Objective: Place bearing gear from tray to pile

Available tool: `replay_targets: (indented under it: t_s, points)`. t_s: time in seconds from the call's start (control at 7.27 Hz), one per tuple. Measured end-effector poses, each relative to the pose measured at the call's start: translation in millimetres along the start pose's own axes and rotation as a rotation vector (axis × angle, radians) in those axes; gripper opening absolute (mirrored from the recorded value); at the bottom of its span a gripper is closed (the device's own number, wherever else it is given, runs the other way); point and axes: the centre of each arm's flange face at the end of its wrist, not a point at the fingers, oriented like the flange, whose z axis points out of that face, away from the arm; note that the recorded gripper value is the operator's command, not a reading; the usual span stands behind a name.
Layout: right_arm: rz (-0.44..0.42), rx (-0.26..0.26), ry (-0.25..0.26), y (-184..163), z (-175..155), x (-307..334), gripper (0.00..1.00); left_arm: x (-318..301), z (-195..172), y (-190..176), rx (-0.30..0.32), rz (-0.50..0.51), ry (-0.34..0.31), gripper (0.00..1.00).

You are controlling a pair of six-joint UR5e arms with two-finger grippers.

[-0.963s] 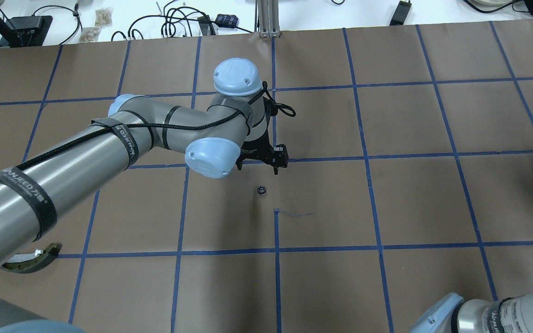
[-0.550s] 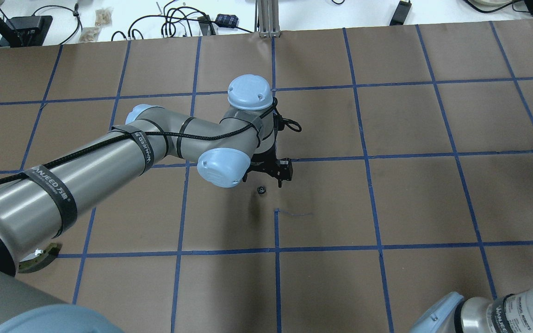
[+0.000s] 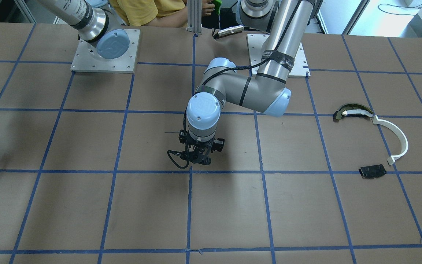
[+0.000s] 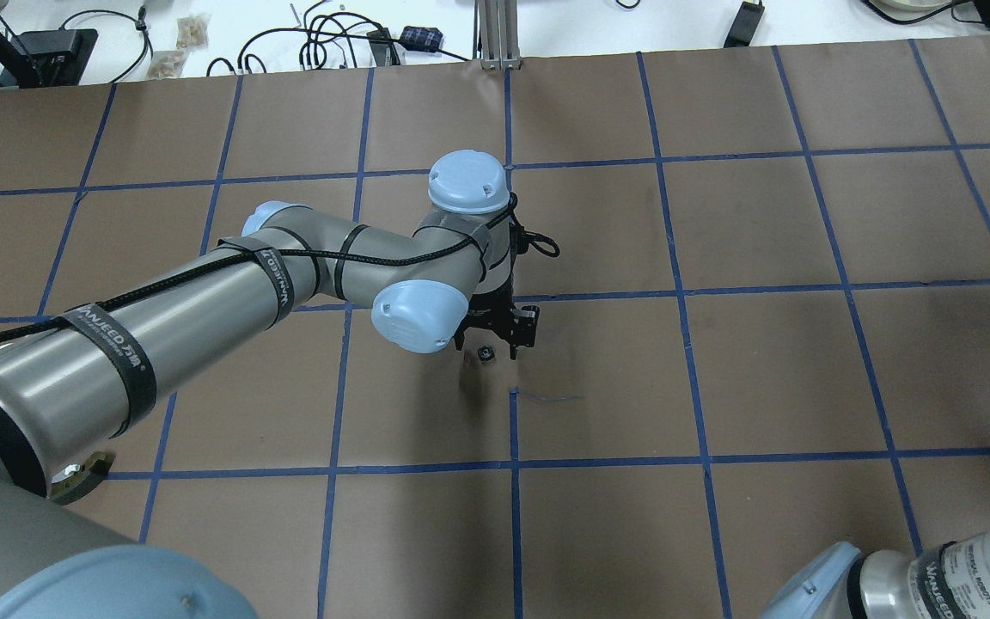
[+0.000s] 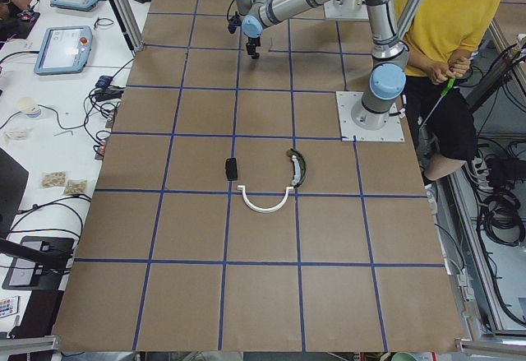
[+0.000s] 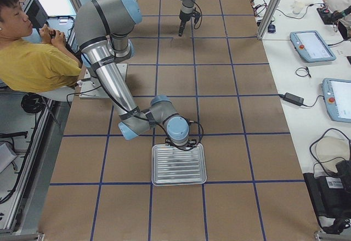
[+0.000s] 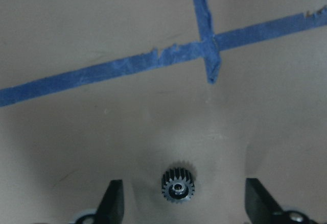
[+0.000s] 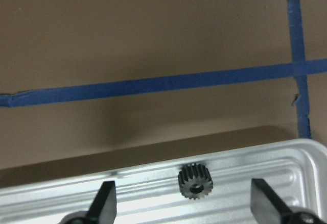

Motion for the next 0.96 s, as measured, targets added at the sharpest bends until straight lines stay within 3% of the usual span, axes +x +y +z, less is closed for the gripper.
replay_targets:
  t_s: [0.14,0.28,0.41,0.55,0.96]
  points:
    - [-0.001,0.005,0.0,0.2,2.4,0.1,0.83,0.0,1.8,-0.2,-0.004,0.001,-0.001,0.49]
    - [0.0,0.008,0.0,0.4,4.2,0.1,0.72,-0.1,4.1,-0.6,-0.008,0.003,-0.001,0.34]
    - [0.003,0.009,0.0,0.4,5.0,0.1,0.6,-0.2,5.4,-0.8,-0.01,0.003,-0.002,0.11]
    - [0.008,0.01,-0.001,0.4,5.5,0.0,0.52,-0.3,5.8,-0.8,-0.012,0.003,-0.003,0.0]
    - [0.007,0.009,-0.003,0.1,5.2,-0.4,0.22,-1.7,4.5,-0.8,-0.012,0.002,-0.006,0.0]
